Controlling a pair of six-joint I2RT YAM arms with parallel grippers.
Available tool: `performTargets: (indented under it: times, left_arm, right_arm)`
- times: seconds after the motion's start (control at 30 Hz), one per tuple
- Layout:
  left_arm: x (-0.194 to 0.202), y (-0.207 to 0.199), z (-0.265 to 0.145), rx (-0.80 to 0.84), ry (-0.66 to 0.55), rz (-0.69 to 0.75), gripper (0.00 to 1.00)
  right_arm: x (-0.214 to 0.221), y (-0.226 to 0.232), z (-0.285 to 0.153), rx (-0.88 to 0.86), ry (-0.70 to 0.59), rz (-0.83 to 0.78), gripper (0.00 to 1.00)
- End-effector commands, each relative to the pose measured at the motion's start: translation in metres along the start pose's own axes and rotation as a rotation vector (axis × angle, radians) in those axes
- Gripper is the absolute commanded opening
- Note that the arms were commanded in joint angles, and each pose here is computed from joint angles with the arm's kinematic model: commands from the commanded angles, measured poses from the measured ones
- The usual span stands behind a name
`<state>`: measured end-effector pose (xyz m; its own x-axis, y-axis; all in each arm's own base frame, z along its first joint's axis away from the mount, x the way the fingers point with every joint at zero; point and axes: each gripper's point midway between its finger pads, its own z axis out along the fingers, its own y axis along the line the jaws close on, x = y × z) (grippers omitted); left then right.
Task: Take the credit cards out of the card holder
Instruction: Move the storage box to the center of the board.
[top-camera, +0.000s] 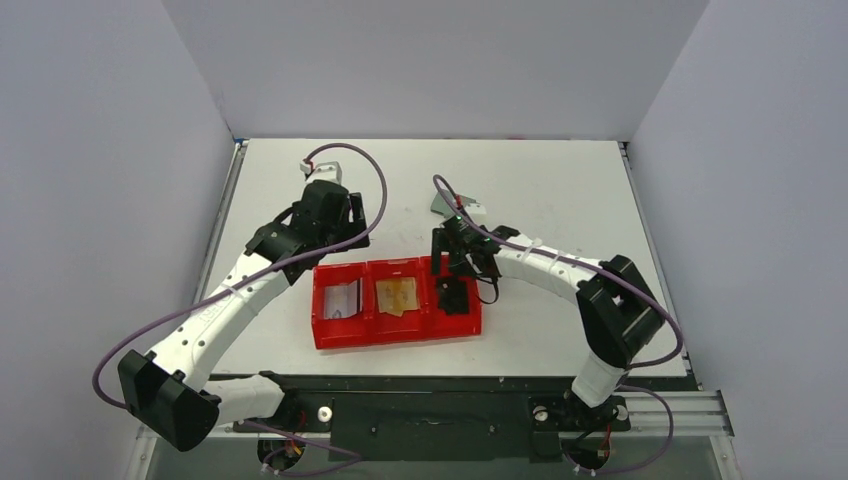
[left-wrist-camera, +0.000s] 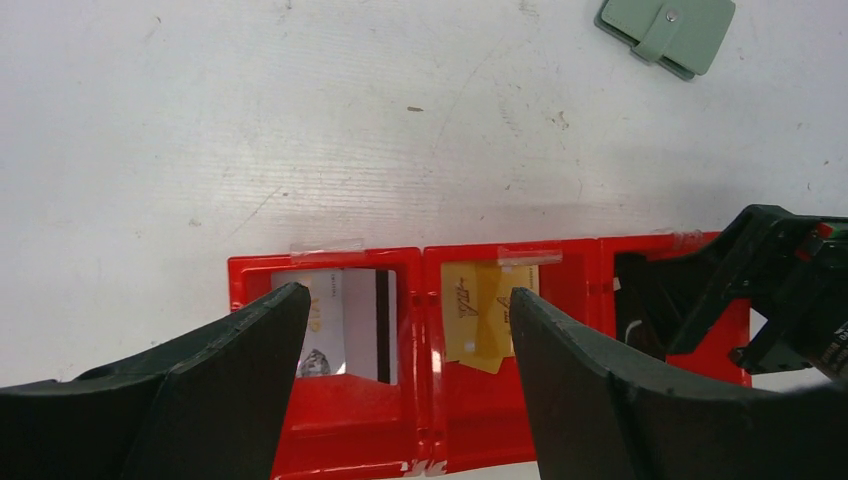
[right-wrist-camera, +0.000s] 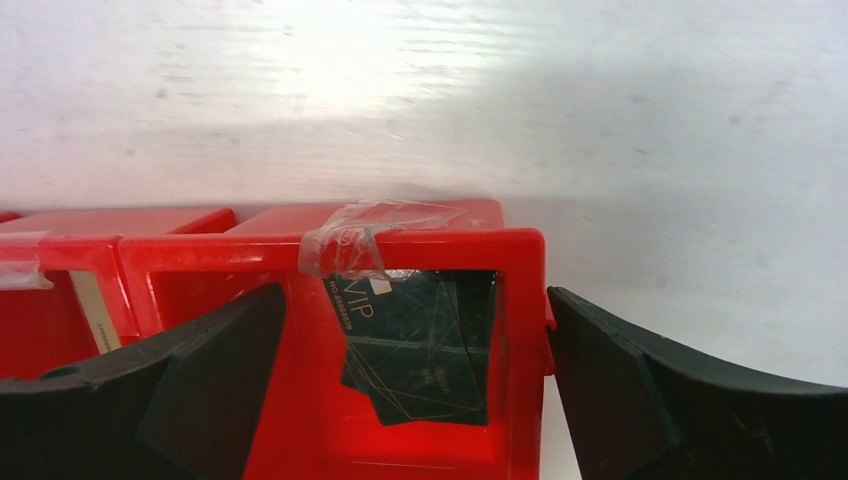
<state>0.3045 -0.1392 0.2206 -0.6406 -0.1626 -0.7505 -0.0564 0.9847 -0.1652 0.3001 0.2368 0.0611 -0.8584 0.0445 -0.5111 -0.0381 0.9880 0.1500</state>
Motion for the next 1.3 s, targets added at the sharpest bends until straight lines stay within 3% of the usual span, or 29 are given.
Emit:
performTargets:
  times: [0.0, 0.17, 0.33, 0.5, 0.67, 0.8, 1.07, 1.27]
  left_arm:
    - [-0.025, -0.001, -0.018, 0.031, -0.057, -0.043, 0.72]
    - [-0.032, 0.013, -0.019, -0.003, -0.062, -0.081, 0.72]
    - [-0.029, 0.031, -0.008, -0.053, -0.045, -0.176, 0.72]
    - [0.004, 0.04, 0.002, -0.088, 0.034, -0.208, 0.71]
    - [0.067, 0.046, 0.01, -0.093, 0.164, -0.226, 0.72]
    - [0.096, 0.044, 0.007, -0.106, 0.203, -0.217, 0.72]
    - [0.123, 0.009, 0.017, -0.034, 0.26, -0.221, 0.72]
    - [0.131, 0.017, 0.047, -0.087, 0.269, -0.274, 0.72]
  right_arm:
    - [-0.015, 0.053, -0.001, -0.1, -0.027, 0.037, 0.95]
    - [-0.004, 0.098, 0.003, -0.128, -0.031, 0.049, 0.94]
    - [0.007, 0.104, 0.008, -0.126, -0.04, 0.087, 0.94]
    - [0.018, 0.101, 0.005, -0.12, -0.037, 0.081, 0.94]
    - [0.024, 0.087, 0.001, -0.113, -0.06, 0.109, 0.94]
    - [0.022, 0.089, -0.001, -0.132, -0.063, 0.114, 0.94]
    - [0.029, 0.095, 0.002, -0.16, -0.051, 0.114, 0.94]
    - [0.02, 0.098, -0.009, -0.188, -0.08, 0.127, 0.94]
